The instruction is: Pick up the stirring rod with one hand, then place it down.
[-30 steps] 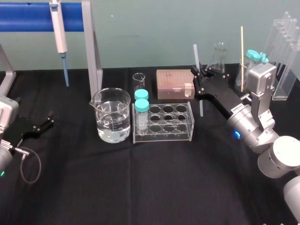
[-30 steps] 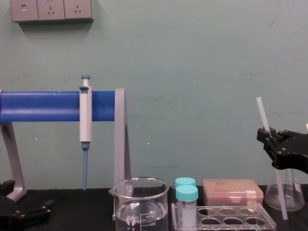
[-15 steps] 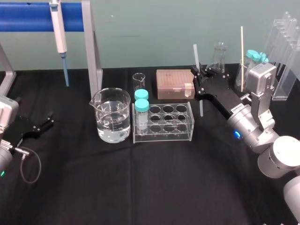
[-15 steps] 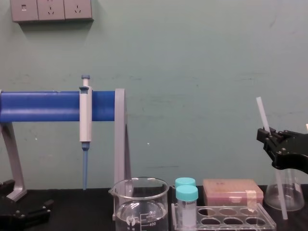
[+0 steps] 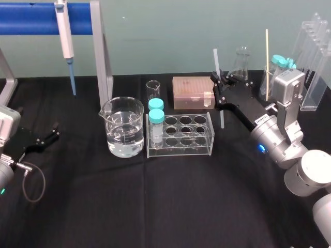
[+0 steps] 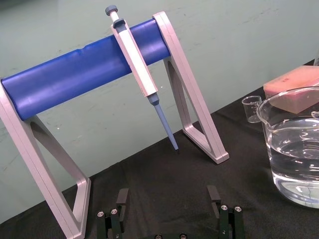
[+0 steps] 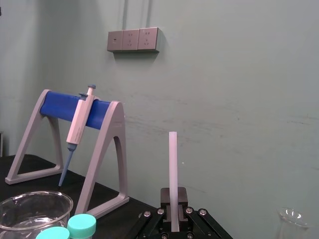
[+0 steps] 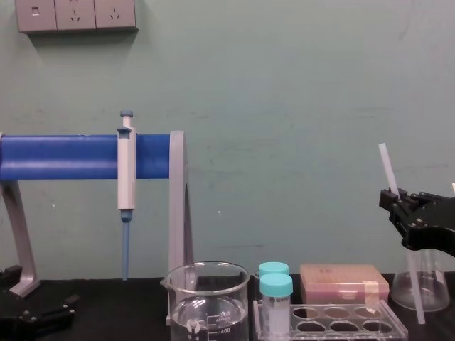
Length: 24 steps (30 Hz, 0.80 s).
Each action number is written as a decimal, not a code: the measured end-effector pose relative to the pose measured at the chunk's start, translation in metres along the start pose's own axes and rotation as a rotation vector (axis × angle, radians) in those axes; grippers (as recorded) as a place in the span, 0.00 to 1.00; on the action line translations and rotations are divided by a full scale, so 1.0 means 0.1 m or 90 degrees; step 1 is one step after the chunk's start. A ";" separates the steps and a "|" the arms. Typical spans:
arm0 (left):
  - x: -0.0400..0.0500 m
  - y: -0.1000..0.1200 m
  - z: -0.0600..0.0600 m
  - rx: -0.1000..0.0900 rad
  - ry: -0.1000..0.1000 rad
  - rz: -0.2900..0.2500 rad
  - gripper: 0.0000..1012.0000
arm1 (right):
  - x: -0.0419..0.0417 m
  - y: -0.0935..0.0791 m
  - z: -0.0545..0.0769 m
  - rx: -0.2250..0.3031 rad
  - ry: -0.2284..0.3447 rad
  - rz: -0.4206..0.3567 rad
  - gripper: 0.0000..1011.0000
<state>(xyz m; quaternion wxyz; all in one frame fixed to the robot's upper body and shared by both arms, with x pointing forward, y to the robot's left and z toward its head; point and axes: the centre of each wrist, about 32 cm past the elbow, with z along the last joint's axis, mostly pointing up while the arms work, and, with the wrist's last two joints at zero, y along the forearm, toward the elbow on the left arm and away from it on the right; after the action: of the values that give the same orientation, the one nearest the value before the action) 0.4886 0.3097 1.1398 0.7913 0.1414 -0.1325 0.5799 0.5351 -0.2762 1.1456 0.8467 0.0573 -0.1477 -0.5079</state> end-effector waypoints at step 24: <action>0.000 0.00 0.00 0.000 0.000 0.000 0.99 | 0.000 0.00 0.00 0.000 0.000 0.000 0.07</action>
<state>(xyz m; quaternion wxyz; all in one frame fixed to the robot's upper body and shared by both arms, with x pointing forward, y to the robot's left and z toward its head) 0.4886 0.3097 1.1398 0.7913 0.1415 -0.1325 0.5799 0.5351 -0.2762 1.1456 0.8467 0.0573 -0.1477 -0.5079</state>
